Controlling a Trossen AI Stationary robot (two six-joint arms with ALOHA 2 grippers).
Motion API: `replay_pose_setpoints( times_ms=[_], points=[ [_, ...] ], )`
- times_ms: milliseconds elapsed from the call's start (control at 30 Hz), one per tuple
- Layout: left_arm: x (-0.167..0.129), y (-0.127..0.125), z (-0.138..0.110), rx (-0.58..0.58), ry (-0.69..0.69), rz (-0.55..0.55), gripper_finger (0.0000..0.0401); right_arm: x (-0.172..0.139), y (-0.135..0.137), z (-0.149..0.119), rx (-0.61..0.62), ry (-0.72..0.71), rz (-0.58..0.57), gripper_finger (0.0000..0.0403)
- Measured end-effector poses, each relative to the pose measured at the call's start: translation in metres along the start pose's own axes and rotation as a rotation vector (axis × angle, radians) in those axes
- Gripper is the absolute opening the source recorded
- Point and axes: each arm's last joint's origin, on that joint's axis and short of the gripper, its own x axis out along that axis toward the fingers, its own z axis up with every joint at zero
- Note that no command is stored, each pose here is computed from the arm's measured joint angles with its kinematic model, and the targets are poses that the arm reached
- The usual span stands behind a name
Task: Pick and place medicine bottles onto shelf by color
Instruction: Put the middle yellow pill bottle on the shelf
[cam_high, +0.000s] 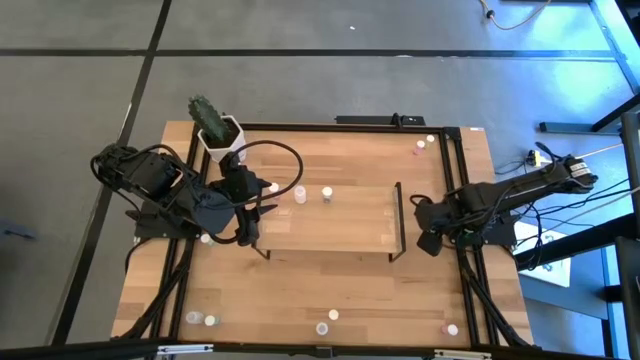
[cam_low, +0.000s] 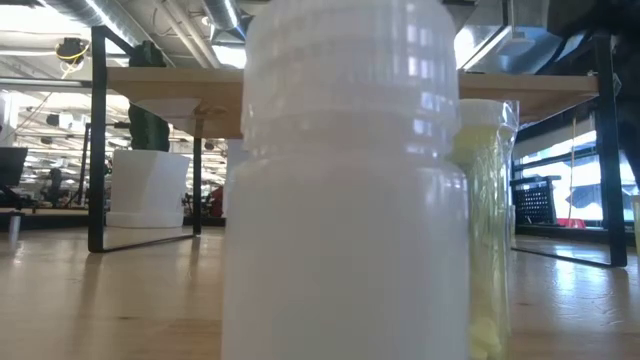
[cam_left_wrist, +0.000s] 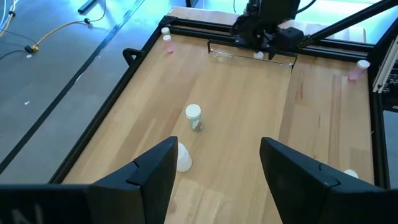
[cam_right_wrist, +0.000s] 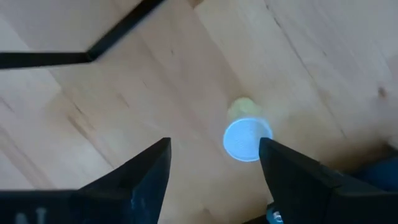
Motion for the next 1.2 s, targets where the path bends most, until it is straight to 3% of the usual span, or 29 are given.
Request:
replay_pose_setpoints(
  times_ms=[633, 900, 1200],
  points=[
    [0.000, 0.000, 0.000, 0.000, 0.000, 0.000, 0.0222, -0.003, 0.006, 0.006, -0.041, -0.003, -0.025, 0.0245],
    [0.000, 0.000, 0.000, 0.000, 0.000, 0.000, 0.0222, -0.002, 0.003, 0.004, -0.035, -0.006, -0.085, 0.0245],
    [0.000, 0.000, 0.000, 0.000, 0.000, 0.000, 0.0222, 0.014, 0.002, 0.006, -0.035, 0.008, -0.131, 0.0245]
  ],
)
